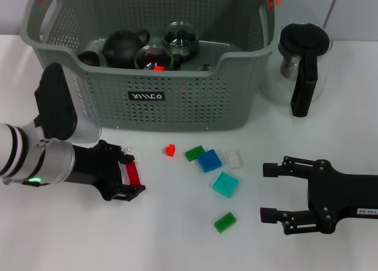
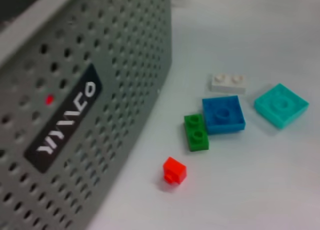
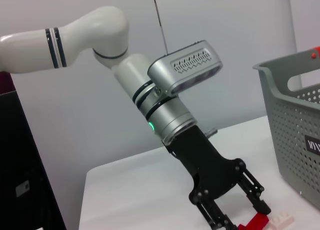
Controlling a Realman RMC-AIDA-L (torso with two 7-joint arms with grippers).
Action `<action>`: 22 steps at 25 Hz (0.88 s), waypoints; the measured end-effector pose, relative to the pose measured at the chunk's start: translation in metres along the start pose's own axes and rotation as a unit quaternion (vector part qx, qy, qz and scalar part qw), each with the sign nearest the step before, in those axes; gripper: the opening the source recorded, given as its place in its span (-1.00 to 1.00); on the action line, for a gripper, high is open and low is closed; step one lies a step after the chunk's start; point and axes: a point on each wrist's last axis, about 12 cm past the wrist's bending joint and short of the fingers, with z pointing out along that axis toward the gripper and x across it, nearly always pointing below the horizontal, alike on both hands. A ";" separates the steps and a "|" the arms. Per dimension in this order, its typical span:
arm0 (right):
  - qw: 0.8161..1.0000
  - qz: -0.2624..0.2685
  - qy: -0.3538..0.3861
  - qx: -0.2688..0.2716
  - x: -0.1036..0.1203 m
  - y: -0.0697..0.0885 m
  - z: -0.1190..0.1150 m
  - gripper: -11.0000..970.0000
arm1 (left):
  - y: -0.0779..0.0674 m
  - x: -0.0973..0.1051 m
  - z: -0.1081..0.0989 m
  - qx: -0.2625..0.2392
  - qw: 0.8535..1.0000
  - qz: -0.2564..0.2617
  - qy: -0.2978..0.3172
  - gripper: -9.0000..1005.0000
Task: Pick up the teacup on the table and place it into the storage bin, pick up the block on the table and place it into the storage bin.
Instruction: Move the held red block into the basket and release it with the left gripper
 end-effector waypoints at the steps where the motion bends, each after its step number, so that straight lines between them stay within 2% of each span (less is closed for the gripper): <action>1: 1.000 0.000 0.000 0.000 0.000 0.000 0.000 0.88 | 0.000 0.000 0.000 0.000 1.000 0.000 0.000 0.33; 4: 1.000 0.000 0.000 0.000 0.000 0.000 0.000 0.88 | 0.002 -0.001 -0.009 0.007 1.000 -0.014 -0.011 0.31; 6: 1.000 0.000 0.000 0.000 0.000 0.000 0.000 0.88 | 0.004 -0.004 -0.022 0.015 0.999 -0.021 -0.034 0.31; 9: 1.000 0.000 0.000 0.001 0.000 0.000 -0.001 0.88 | 0.010 -0.009 -0.058 0.022 0.994 -0.029 -0.100 0.31; 10: 1.000 0.000 0.000 0.001 0.000 0.000 -0.001 0.88 | 0.013 -0.014 -0.083 0.022 0.988 -0.025 -0.151 0.31; 11: 1.000 -0.001 0.000 0.001 0.000 0.000 -0.001 0.88 | 0.013 -0.014 -0.083 0.022 0.988 -0.025 -0.151 0.31; 13: 1.000 -0.002 0.000 0.000 0.000 0.000 0.000 0.88 | 0.019 -0.023 -0.109 0.014 0.978 -0.017 -0.208 0.31; 16: 1.000 -0.003 -0.001 -0.001 -0.001 -0.001 0.001 0.88 | 0.029 -0.042 -0.135 0.002 0.962 -0.014 -0.272 0.31; 19: 1.000 -0.003 -0.001 -0.001 -0.001 0.000 0.002 0.88 | 0.049 -0.074 -0.145 -0.025 0.948 -0.033 -0.317 0.30; 22: 1.000 -0.004 -0.002 -0.003 -0.001 0.000 0.003 0.88 | 0.072 -0.100 -0.134 -0.065 0.938 -0.063 -0.336 0.30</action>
